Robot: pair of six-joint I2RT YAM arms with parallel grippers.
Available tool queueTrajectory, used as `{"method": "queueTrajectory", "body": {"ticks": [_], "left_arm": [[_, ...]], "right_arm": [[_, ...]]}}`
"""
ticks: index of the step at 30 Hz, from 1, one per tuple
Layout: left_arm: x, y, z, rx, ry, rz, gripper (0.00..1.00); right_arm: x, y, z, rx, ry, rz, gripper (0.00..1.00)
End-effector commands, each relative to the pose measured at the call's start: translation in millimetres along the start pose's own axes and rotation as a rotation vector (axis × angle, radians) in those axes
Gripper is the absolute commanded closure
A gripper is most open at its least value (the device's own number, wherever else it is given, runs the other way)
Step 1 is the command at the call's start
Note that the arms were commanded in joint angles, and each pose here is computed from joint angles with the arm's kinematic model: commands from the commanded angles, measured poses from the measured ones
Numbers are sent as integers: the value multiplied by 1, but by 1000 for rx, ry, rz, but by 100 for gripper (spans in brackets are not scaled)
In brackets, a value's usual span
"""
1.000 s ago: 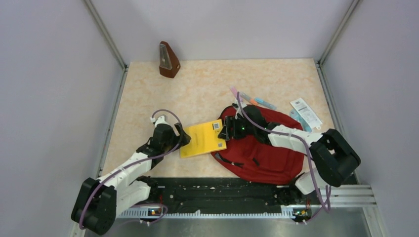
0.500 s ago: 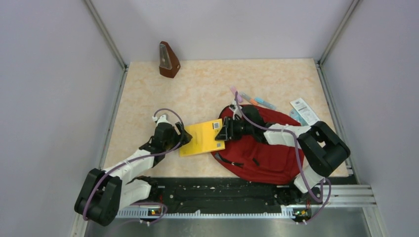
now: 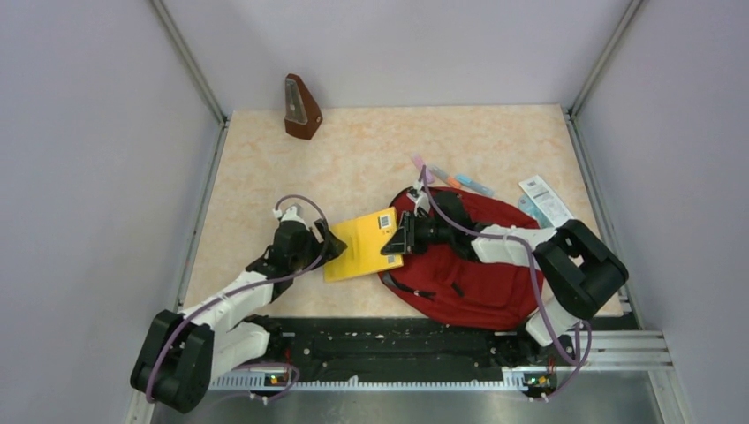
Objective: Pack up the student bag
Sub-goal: Pick up the book from the center of the board.
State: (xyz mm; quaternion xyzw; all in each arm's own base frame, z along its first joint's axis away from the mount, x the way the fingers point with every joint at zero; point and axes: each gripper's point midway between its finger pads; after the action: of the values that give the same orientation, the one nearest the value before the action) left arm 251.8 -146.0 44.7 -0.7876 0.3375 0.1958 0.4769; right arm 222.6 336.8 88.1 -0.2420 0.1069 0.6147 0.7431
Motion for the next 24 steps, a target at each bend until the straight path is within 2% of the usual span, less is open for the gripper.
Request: {"method": "queueTrajectory", "body": {"ticks": [1, 6, 8, 14, 20, 24], "left_arm": [[-16, -16, -20, 49, 76, -48, 16], [-53, -50, -35, 133, 106, -177, 9], [-72, -64, -48, 165, 159, -240, 8], [-149, -93, -111, 267, 482, -438, 4], [-198, -91, -152, 344, 715, -449, 3], [-215, -97, -159, 350, 751, -494, 2]], "right_arm": [[-9, -25, 55, -133, -87, -86, 86], [-52, -48, 81, -236, -33, -215, 100], [-74, -56, 96, -267, -62, -257, 100], [-131, -52, 162, -428, -255, -311, 100], [-188, -12, 240, -601, -619, -281, 100], [-208, 6, 256, -655, -718, -250, 100]]}}
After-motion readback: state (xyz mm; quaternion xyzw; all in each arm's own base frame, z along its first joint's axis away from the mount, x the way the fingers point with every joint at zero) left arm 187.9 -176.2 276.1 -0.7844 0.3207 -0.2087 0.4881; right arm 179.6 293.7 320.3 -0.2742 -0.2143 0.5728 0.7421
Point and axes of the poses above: each gripper's point midway between its finger pads, its own x axis out along the fingers, its own z axis along the line the jaws close on, y = z × x, and after that the axes turned 12 degrees about x, right-handed
